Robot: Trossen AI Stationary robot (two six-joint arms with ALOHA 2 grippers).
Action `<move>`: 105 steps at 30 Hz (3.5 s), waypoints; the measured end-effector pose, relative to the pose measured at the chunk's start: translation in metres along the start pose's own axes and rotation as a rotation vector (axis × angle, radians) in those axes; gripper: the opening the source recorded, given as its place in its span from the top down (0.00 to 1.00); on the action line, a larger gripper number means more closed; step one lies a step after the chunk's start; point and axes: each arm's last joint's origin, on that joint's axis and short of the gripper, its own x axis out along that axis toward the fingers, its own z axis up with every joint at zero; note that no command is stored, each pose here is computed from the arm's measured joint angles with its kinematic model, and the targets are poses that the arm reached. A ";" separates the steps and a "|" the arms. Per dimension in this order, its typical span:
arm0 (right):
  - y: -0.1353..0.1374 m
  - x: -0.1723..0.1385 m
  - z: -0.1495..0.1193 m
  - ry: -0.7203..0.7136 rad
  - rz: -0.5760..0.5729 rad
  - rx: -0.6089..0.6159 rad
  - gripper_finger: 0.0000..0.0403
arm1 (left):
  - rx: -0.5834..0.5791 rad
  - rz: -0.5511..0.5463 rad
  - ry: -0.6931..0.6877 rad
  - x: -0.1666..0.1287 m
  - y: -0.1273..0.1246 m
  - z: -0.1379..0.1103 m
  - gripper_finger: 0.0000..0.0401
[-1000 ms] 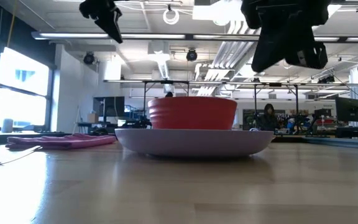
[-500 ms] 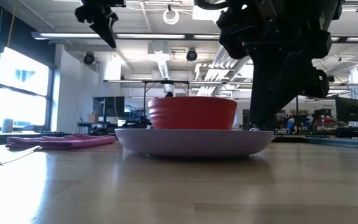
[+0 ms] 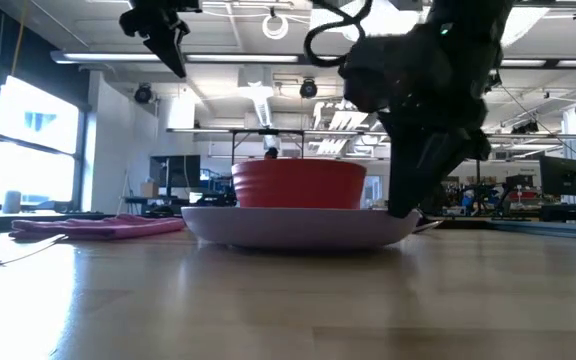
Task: Set table place
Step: Move the purple plate to the right of the purple napkin, then adjust the orange bowl, then put the blue fork on the table
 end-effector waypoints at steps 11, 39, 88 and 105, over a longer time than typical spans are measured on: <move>-0.023 0.002 0.023 0.037 -0.067 -0.055 1.00 | -0.003 -0.001 0.002 0.000 0.000 0.000 1.00; -0.074 -0.038 0.114 -0.235 0.103 -0.066 1.00 | -0.012 -0.011 0.011 0.000 -0.001 -0.001 1.00; -0.061 -0.162 0.136 -0.101 -0.337 -0.288 1.00 | -0.188 -0.175 0.223 0.009 -0.063 -0.027 1.00; -0.097 -0.181 0.167 -0.062 -0.405 -0.548 1.00 | -0.575 -0.346 0.295 0.013 -0.220 -0.059 0.76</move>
